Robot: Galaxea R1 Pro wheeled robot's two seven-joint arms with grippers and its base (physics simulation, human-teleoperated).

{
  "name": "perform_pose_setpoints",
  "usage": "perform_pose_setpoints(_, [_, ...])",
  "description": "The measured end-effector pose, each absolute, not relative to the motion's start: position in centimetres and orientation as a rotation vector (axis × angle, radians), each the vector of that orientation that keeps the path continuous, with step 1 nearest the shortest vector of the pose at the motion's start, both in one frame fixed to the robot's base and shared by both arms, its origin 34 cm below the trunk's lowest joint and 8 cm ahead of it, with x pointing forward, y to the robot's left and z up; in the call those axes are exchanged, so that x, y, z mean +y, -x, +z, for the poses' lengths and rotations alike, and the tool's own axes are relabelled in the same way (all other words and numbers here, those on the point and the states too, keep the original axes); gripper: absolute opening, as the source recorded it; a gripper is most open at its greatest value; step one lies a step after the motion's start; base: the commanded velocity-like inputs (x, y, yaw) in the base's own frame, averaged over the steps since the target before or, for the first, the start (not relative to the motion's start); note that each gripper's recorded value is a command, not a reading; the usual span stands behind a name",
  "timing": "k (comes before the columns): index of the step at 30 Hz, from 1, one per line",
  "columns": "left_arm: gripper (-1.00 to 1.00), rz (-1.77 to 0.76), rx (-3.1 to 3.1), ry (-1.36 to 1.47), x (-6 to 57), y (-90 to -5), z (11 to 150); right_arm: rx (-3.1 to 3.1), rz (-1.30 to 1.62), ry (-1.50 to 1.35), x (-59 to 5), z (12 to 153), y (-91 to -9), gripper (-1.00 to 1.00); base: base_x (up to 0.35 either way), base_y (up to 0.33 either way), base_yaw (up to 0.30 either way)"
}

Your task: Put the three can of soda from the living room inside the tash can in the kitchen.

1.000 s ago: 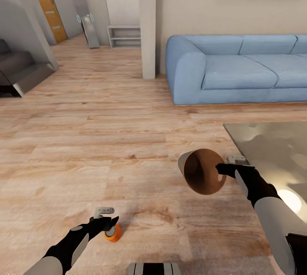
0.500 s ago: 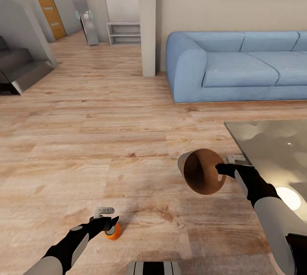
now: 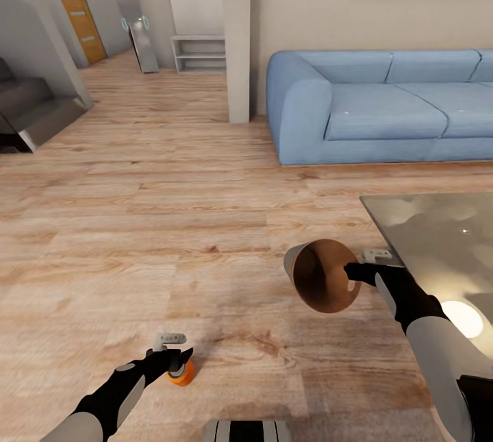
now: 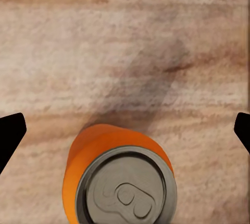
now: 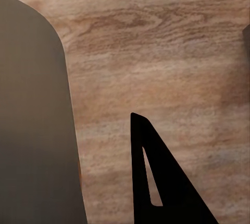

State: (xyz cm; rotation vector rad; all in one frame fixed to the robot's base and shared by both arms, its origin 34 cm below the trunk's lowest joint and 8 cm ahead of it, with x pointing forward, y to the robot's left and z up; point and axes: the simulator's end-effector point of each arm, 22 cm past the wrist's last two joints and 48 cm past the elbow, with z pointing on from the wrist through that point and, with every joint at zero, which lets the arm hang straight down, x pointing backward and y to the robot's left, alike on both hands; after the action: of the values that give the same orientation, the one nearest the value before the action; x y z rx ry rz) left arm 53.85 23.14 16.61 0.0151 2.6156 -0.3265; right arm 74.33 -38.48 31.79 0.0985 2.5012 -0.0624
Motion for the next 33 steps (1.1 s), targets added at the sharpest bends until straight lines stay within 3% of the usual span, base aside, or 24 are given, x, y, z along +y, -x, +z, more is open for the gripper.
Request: perform_pose_setpoints(33, [1.00,-0.334,2.618,-0.017,22.66,-53.76,16.57,2.502,-0.061,-0.096,-38.21,31.73,-74.34,-1.00,0.000,0.000,0.000])
